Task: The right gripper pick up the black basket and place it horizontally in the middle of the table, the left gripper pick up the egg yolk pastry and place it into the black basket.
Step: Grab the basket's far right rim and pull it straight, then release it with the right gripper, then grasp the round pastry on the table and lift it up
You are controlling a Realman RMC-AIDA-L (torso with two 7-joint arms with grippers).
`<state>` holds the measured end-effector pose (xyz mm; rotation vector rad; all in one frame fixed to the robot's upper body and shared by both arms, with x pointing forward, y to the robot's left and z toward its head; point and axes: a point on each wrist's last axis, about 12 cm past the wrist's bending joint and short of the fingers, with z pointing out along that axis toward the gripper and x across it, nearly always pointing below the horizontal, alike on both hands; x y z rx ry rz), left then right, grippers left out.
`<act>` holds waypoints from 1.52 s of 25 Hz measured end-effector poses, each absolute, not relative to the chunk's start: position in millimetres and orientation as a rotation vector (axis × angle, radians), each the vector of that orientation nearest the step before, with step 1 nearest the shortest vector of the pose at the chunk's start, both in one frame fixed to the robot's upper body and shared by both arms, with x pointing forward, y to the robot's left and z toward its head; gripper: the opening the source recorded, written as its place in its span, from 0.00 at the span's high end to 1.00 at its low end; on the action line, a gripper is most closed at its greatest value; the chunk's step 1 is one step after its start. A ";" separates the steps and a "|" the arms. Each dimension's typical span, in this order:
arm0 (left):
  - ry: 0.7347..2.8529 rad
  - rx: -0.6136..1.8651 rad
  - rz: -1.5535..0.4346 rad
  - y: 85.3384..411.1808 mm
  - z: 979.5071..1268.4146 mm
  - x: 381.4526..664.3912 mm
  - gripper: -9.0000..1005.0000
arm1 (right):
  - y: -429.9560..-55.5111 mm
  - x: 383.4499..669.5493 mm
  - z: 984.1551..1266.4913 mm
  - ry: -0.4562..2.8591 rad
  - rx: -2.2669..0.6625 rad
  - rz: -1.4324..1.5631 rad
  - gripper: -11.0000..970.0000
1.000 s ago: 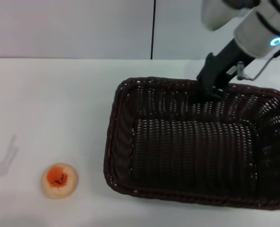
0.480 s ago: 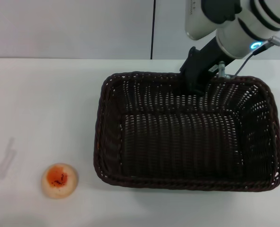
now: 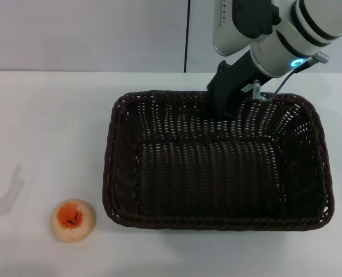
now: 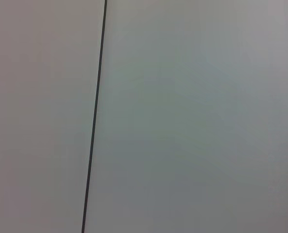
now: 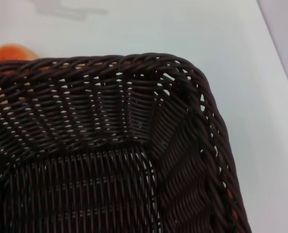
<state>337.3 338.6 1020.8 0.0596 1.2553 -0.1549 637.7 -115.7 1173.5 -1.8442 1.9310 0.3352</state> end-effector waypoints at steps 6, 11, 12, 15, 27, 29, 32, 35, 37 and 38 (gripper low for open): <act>1.254 0.063 -0.158 338.1 1021.0 339.9 0.19 | -117.7 637.7 1170.7 1.936 -1.824 0.339 0.83; 1.249 0.069 -0.165 337.4 1021.6 345.3 0.19 | -120.7 636.3 1169.3 1.940 -1.814 0.347 0.67; 1.249 0.070 -0.165 337.3 1021.6 345.8 0.19 | -121.9 636.0 1168.8 1.942 -1.811 0.348 0.63; 1.250 0.071 -0.166 337.4 1021.6 346.4 0.19 | -125.2 635.6 1171.1 1.933 -1.796 0.340 0.43; 1.375 0.179 -0.364 361.0 1023.6 338.7 0.19 | -178.9 608.4 1222.5 1.778 -1.431 0.404 0.24; 1.428 0.226 -0.439 368.8 1026.4 339.5 0.19 | -197.5 599.2 1229.9 1.729 -1.296 0.477 0.24; 1.480 0.285 -0.505 376.3 1030.8 341.1 0.19 | -227.5 582.8 1231.6 1.662 -1.101 0.585 0.24; 1.527 0.351 -0.551 378.9 1032.9 342.7 0.20 | -255.8 565.9 1220.0 1.598 -0.924 0.678 0.24; 1.563 0.391 -0.569 378.6 1031.5 344.7 0.20 | -274.0 552.8 1206.6 1.546 -0.806 0.742 0.24; 1.605 0.429 -0.583 377.1 1028.1 346.8 0.21 | -282.1 546.6 1201.2 1.508 -0.746 0.768 0.24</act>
